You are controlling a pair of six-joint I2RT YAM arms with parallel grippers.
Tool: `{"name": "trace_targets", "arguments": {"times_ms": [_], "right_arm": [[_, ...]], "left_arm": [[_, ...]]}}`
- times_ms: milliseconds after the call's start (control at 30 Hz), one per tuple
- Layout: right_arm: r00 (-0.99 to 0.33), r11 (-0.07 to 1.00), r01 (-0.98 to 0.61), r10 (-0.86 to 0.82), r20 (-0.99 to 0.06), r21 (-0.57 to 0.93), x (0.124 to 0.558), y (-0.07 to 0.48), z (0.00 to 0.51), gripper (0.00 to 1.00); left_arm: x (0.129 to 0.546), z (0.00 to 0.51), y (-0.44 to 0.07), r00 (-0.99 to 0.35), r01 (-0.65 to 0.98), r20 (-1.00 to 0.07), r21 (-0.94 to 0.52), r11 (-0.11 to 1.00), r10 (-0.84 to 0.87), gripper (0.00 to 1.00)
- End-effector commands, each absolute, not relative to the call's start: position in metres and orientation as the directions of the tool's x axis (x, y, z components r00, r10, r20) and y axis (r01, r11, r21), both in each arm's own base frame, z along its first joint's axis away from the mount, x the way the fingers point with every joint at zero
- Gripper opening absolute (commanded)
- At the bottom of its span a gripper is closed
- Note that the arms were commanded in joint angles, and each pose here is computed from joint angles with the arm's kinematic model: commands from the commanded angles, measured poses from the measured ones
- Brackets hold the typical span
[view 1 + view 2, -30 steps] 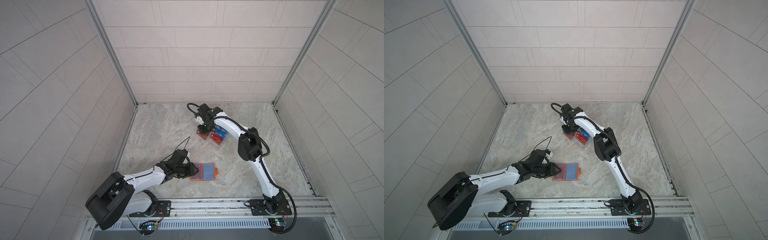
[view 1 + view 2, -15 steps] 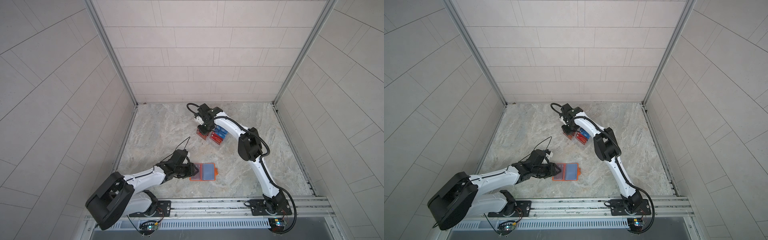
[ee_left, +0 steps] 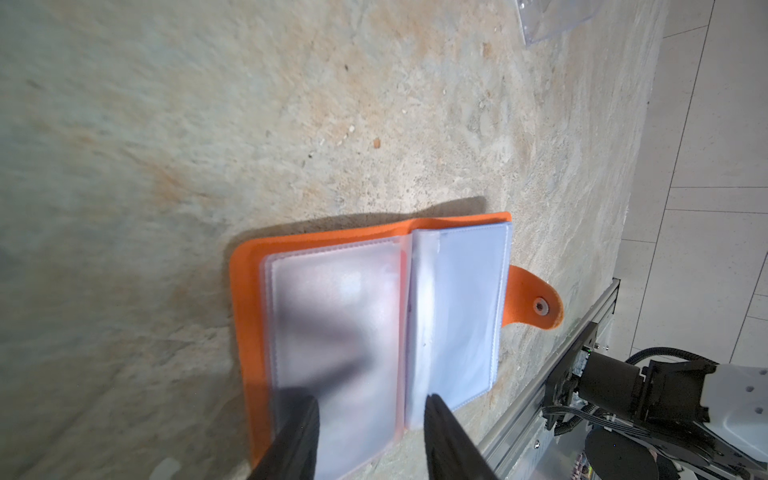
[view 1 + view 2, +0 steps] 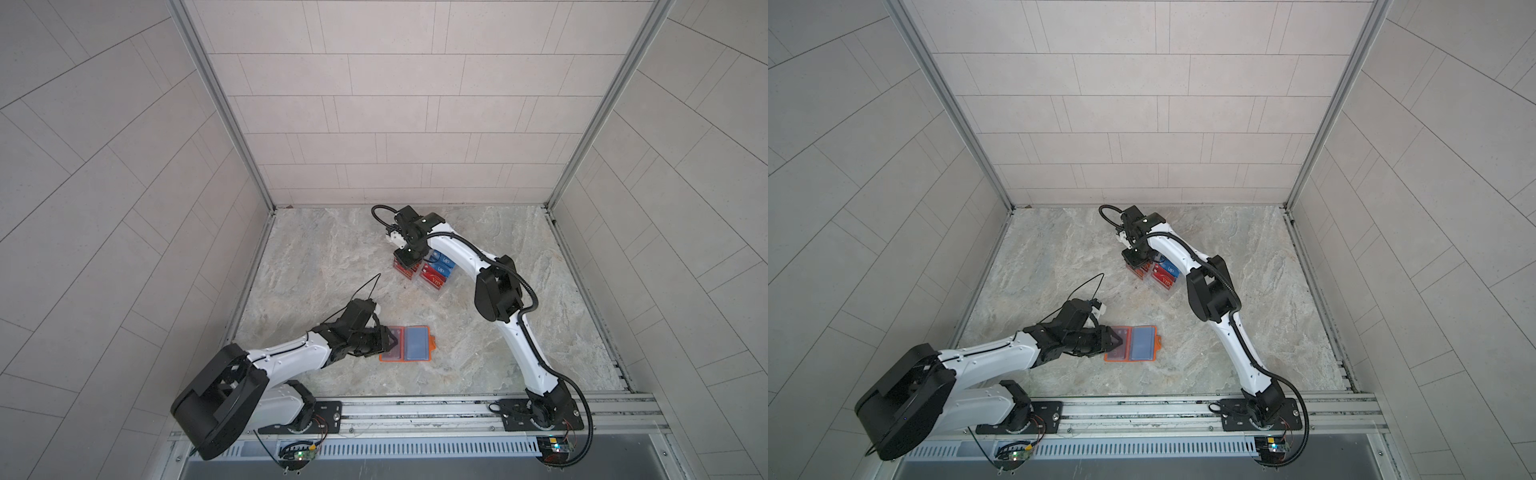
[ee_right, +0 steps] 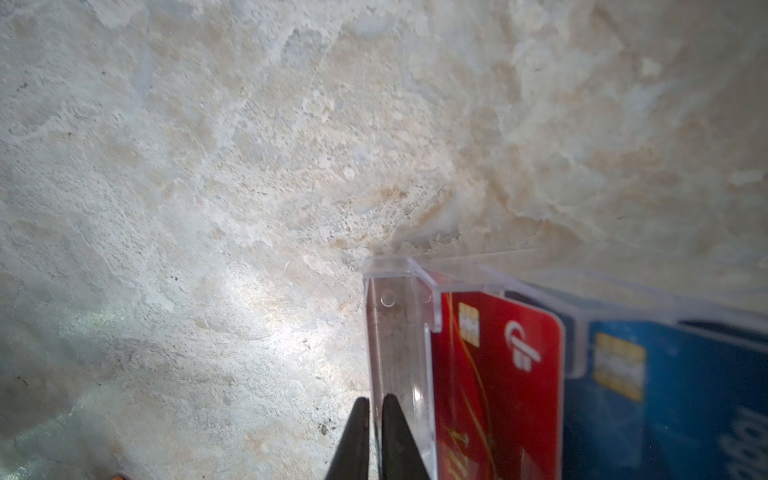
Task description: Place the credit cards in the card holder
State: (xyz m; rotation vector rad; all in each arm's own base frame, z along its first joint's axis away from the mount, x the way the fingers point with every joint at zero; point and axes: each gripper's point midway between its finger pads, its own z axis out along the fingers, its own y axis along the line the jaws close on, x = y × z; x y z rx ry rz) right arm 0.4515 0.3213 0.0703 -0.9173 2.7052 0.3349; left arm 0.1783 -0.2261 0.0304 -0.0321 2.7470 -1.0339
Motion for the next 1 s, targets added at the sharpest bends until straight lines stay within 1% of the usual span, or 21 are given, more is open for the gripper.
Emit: {"name": "trace_targets", "arguments": {"times_ms": [0,133,167,267,567,867,967], "right_arm": [[-0.749,0.746,-0.651,-0.603,-0.277,0.137,0.443,0.323,0.055,0.11],[-0.729,0.727,-0.674,-0.626,-0.275,0.13,0.441,0.322,0.057,0.09],[-0.727,0.726,-0.676,-0.629,-0.276,0.124,0.441,0.322,0.057,0.04],[-0.72,0.723,-0.681,-0.633,-0.283,0.116,0.442,0.321,0.062,0.0],[-0.699,0.707,-0.697,-0.636,-0.326,0.117,0.443,0.324,0.083,0.0],[-0.664,0.698,-0.712,-0.635,-0.395,0.077,0.446,0.321,0.127,0.0],[-0.664,0.698,-0.711,-0.622,-0.416,0.091,0.444,0.323,0.139,0.0]], "left_arm": [[0.169,0.02,-0.219,-0.986,0.041,-0.153,-0.618,0.785,-0.068,0.46],[0.169,0.021,-0.219,-0.986,0.04,-0.153,-0.618,0.785,-0.07,0.46],[0.169,0.021,-0.219,-0.986,0.041,-0.154,-0.619,0.784,-0.07,0.46],[0.169,0.021,-0.218,-0.986,0.039,-0.153,-0.617,0.786,-0.071,0.46],[0.169,0.021,-0.217,-0.985,0.036,-0.155,-0.615,0.788,-0.077,0.46],[0.173,0.026,-0.218,-0.982,0.047,-0.173,-0.611,0.79,-0.075,0.46],[0.175,0.027,-0.219,-0.981,0.046,-0.177,-0.614,0.788,-0.08,0.46]]}}
